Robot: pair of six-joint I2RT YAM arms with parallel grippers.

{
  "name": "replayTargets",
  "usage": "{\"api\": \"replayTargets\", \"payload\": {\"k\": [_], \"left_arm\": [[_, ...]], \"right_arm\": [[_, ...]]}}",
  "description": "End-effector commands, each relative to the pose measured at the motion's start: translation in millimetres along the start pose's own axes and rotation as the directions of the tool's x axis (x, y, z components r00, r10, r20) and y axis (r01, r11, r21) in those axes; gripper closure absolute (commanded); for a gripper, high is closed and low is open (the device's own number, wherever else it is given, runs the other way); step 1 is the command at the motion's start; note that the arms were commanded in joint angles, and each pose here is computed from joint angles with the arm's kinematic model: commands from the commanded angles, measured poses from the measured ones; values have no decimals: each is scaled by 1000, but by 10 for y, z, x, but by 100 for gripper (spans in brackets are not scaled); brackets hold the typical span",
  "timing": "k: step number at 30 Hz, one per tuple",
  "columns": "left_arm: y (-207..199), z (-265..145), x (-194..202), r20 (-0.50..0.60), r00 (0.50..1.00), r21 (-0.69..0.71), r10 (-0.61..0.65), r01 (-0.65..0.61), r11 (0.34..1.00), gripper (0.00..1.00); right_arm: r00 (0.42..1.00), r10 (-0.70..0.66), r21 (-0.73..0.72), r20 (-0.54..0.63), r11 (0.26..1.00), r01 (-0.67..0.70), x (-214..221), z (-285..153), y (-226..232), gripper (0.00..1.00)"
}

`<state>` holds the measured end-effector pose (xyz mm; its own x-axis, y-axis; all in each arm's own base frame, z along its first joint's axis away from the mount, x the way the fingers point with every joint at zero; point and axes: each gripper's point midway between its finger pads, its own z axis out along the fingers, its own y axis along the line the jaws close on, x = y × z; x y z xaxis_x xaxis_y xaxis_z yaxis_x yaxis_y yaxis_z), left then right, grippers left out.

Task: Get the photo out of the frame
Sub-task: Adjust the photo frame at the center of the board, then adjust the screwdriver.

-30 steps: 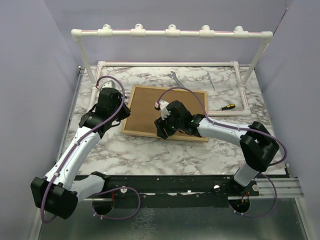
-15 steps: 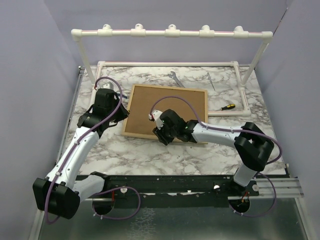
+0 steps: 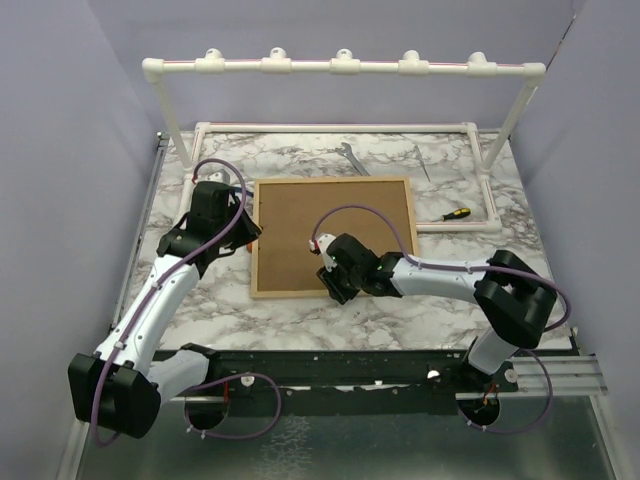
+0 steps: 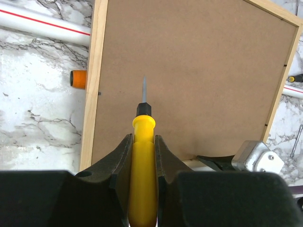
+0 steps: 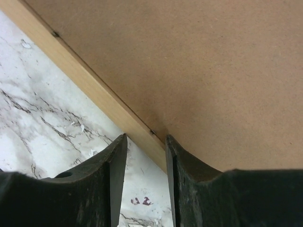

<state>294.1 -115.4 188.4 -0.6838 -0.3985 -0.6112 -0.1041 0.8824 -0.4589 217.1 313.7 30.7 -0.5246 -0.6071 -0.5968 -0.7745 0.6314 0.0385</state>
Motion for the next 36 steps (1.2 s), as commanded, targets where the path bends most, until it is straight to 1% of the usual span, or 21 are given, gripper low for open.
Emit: {"api": "replayTargets", "payload": {"k": [1, 8, 9, 11, 13, 15, 19, 22, 23, 24, 25, 26, 27, 29, 32, 34, 35, 36], "left_arm": [[-63, 14, 45, -16, 1000, 53, -16, 16, 998, 100], [-100, 41, 132, -50, 998, 84, -25, 30, 996, 100], [-106, 43, 148, -55, 998, 90, -30, 35, 995, 100], [-121, 53, 183, -65, 997, 105, -39, 45, 993, 100], [-150, 74, 232, -82, 995, 128, -50, 60, 990, 100], [-202, 97, 282, -101, 993, 163, -64, 79, 983, 100], [-391, 120, 360, -143, 984, 274, -108, 145, 951, 100], [-567, 101, 373, -168, 972, 370, -162, 215, 904, 100], [-620, 86, 366, -173, 968, 400, -183, 239, 885, 100], [-683, 65, 333, -169, 964, 434, -204, 259, 863, 100], [-736, 34, 308, -166, 960, 467, -224, 276, 840, 100], [-801, -8, 263, -153, 959, 507, -239, 284, 814, 100], [-861, -54, 214, -137, 958, 546, -253, 286, 788, 100], [-944, -146, 118, -100, 957, 598, -274, 277, 752, 100], [-990, -245, 16, -46, 952, 624, -301, 263, 736, 100], [-1032, -313, -25, -28, 946, 647, -323, 263, 716, 100], [-1064, -350, -39, -23, 942, 660, -334, 265, 703, 100], [-1090, -370, -40, -26, 938, 669, -345, 273, 692, 100]], "right_arm": [[995, 62, 111, -82, 992, -53, 332, -91, -153, 58], [988, 122, 277, -99, 957, -90, 358, -144, -410, 59], [987, 131, 290, -93, 952, -99, 356, -155, -427, 58], [987, 145, 299, -72, 947, -117, 334, -197, -442, 47], [989, 144, 254, -22, 958, -133, 227, -259, -376, 37], [988, 147, 200, 52, 968, -155, 59, -364, -296, 31], [967, 176, 136, 185, 970, -202, -298, -623, -216, 29], [919, 261, 79, 294, 952, -296, -583, -836, -163, 29], [890, 309, 47, 336, 938, -343, -669, -915, -139, 25], [852, 361, 10, 379, 919, -393, -749, -998, -118, 16], [802, 422, -45, 422, 894, -446, -836, -1088, -87, 8], [750, 482, -104, 454, 864, -492, -901, -1159, -58, 1], [687, 541, -168, 484, 829, -534, -982, -1244, -32, 0], [540, 661, -289, 521, 732, -617, -1132, -1403, -27, 0], [320, 800, -456, 508, 564, -688, -1286, -1574, -42, 1], [195, 852, -576, 486, 480, -662, -1420, -1694, -35, 7], [144, 868, -620, 475, 446, -646, -1488, -1745, -42, 11], [112, 875, -645, 471, 429, -633, -1542, -1774, -53, 14]]}}
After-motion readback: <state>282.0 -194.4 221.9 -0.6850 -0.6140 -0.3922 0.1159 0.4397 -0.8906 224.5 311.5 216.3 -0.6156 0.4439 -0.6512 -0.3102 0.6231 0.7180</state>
